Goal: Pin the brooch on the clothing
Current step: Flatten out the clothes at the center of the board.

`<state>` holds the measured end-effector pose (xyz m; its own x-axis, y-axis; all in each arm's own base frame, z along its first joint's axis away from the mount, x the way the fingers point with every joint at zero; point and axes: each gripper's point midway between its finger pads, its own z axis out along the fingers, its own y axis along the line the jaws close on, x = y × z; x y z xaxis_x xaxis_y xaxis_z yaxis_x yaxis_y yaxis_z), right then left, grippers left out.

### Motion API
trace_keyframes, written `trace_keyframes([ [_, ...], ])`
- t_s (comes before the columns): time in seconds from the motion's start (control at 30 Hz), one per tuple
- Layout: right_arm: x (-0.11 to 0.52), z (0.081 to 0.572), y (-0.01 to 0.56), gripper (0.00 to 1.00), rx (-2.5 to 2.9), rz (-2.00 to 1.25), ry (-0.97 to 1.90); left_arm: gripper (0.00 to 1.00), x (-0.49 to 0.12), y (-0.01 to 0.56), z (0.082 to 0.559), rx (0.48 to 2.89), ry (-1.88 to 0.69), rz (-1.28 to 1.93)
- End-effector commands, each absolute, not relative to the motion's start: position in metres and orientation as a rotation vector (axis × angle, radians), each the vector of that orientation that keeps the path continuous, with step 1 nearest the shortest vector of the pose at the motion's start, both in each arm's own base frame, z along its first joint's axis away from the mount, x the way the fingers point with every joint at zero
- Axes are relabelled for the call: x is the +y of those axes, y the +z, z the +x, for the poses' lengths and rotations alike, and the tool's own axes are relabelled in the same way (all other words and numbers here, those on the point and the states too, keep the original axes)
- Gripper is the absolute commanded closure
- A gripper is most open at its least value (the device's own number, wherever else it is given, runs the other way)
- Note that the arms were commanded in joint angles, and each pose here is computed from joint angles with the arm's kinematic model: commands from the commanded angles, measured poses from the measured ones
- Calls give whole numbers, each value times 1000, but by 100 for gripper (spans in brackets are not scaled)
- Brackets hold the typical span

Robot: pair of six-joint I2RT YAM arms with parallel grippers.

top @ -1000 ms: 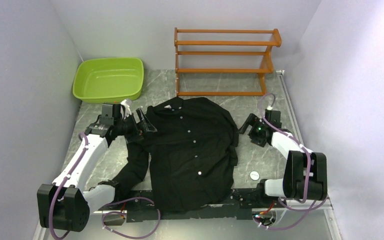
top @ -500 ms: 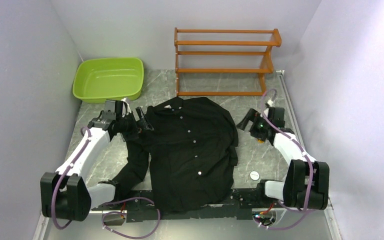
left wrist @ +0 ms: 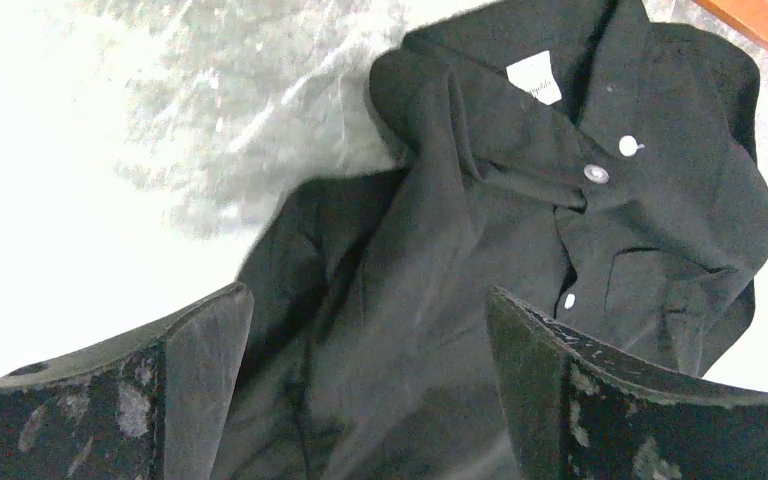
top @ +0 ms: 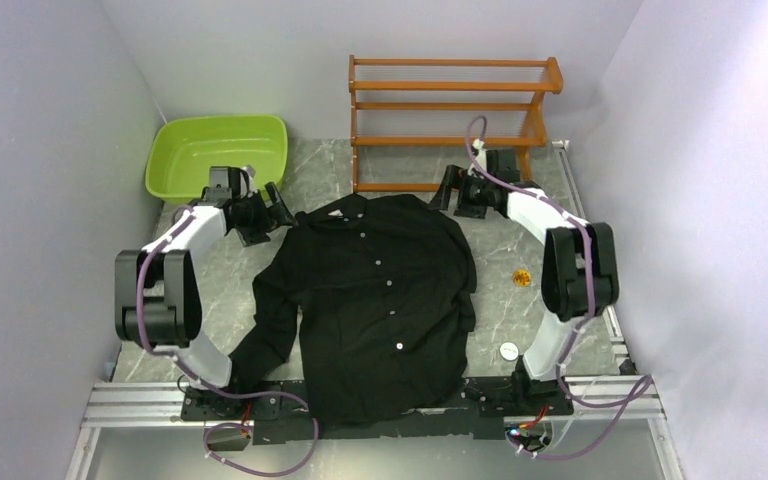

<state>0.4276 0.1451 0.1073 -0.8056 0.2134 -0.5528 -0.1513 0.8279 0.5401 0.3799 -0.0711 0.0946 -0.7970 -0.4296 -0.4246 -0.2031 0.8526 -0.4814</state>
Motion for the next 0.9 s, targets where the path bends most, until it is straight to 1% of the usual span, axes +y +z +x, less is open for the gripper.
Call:
trace_keyframes([
  [0.0, 185, 436, 100, 13, 2417, -92, 889, 10, -85, 91, 413, 2388, -770, -329],
  [0.07, 200, 434, 92, 14, 2432, -126, 924, 13, -94, 83, 418, 2386, -851, -300],
  [0.13, 207, 428, 83, 19, 2455, -139, 935, 17, -99, 74, 421, 2391, -890, -299],
  [0.2, 209, 421, 78, 27, 2465, -132, 962, 26, -101, 68, 422, 2386, -919, -307],
  [0.23, 210, 417, 76, 34, 2465, -135, 976, 34, -103, 65, 422, 2390, -934, -316],
  [0.27, 211, 412, 76, 45, 2464, -136, 990, 46, -105, 63, 423, 2392, -950, -320],
  [0.3, 213, 408, 80, 58, 2452, -143, 1022, 57, -106, 64, 423, 2384, -968, -320],
  [0.33, 214, 404, 85, 69, 2438, -147, 1042, 67, -107, 66, 424, 2376, -975, -321],
  [0.37, 216, 400, 92, 84, 2419, -157, 1065, 76, -107, 68, 423, 2373, -971, -320],
  [0.4, 217, 395, 99, 97, 2400, -166, 1078, 82, -106, 73, 421, 2369, -964, -314],
  [0.43, 215, 389, 106, 100, 2386, -167, 1078, 89, -106, 80, 418, 2369, -957, -305],
  [0.47, 213, 383, 115, 100, 2369, -169, 1070, 94, -105, 86, 411, 2384, -940, -302],
  [0.5, 210, 375, 126, 100, 2341, -178, 1067, 96, -106, 101, 405, 2365, -919, -270],
  [0.57, 204, 354, 145, 100, 2289, -170, 1055, 97, -109, 123, 390, 2346, -894, -224],
  [0.67, 189, 315, 161, 100, 2232, -139, 1012, 97, -127, 146, 355, 2364, -862, -140],
  [0.77, 164, 271, 144, 100, 2270, -51, 898, 97, -143, 151, 308, 2415, -838, -102],
  [0.87, 145, 227, 129, 100, 2327, 41, 849, 97, -146, 137, 257, 2533, -788, -157],
])
